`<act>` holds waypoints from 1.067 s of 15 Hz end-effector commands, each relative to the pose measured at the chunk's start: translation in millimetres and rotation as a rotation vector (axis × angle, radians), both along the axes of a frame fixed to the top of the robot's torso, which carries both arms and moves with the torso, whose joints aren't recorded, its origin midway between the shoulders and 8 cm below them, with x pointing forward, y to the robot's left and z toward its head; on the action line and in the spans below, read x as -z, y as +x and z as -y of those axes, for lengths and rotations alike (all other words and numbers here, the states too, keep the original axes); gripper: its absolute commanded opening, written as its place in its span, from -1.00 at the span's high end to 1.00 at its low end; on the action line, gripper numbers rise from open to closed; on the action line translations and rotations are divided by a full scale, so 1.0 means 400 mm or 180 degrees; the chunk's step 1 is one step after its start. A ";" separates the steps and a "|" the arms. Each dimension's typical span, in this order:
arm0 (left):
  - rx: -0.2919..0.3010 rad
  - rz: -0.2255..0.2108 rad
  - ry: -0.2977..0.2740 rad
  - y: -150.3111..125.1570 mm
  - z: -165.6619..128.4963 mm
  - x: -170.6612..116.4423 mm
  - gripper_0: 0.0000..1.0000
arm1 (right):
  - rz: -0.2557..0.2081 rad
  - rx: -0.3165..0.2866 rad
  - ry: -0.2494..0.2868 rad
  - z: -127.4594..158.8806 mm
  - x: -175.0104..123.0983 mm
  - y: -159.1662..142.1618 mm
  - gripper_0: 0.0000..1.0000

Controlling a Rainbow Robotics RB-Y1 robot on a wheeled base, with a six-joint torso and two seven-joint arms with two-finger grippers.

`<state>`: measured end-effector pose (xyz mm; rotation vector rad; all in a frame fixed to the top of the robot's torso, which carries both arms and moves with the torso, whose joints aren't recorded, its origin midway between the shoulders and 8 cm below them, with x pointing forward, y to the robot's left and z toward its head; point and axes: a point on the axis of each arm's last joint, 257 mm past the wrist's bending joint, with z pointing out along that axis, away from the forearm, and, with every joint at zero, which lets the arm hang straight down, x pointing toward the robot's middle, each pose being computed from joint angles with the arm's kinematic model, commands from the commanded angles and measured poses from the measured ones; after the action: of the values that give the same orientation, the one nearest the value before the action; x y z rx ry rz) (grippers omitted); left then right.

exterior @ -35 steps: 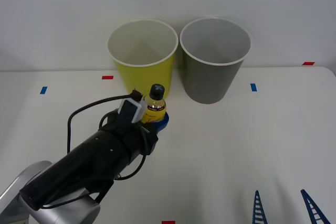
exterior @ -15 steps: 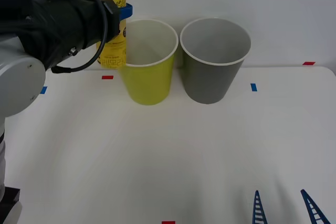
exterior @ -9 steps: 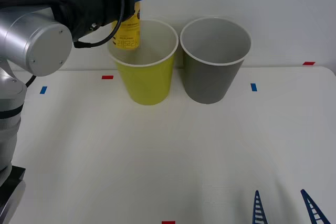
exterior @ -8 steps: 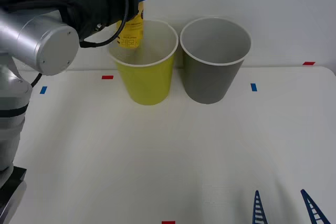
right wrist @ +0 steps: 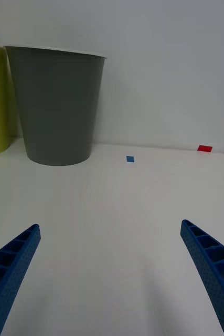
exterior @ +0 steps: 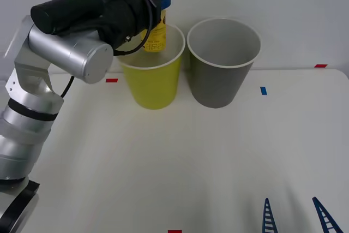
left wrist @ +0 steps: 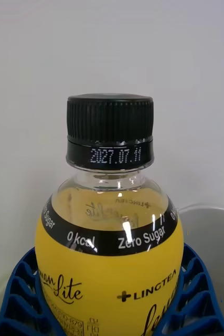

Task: Put cans in the gray bin and PET bottles in the light green bin.

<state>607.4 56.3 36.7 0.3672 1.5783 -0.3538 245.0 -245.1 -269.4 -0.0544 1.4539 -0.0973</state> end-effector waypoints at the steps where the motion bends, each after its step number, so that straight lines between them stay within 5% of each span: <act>1: -0.0116 0.0103 0.0141 0.018 -0.022 0.003 1.00 | 0.0000 0.0000 0.0000 0.000 0.000 0.000 -0.85; 5: -0.0259 0.0267 0.0278 0.030 -0.045 -0.016 1.00 | 0.0000 0.0000 0.0000 0.000 0.000 0.000 -0.85; 13: -0.0169 0.0350 0.0049 0.048 -0.015 -0.012 0.99 | 0.0000 0.0000 0.0000 0.000 0.000 0.000 -0.85; 14: -0.0166 0.0345 0.0041 0.047 -0.014 -0.012 0.42 | 0.0000 0.0000 0.0000 0.000 0.000 0.000 -0.85; 15: -0.0172 0.0346 0.0044 0.048 -0.017 -0.012 -1.00 | 0.0000 0.0000 0.0000 0.000 0.000 0.000 -0.85; 16: -0.0168 0.0342 0.0031 0.048 -0.018 -0.013 -1.00 | 0.0000 0.0000 0.0000 0.000 0.000 0.000 -0.85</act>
<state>626.7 63.0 41.5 0.3485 1.4820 -0.2770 245.0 -245.1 -269.4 -0.0544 1.4539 -0.0973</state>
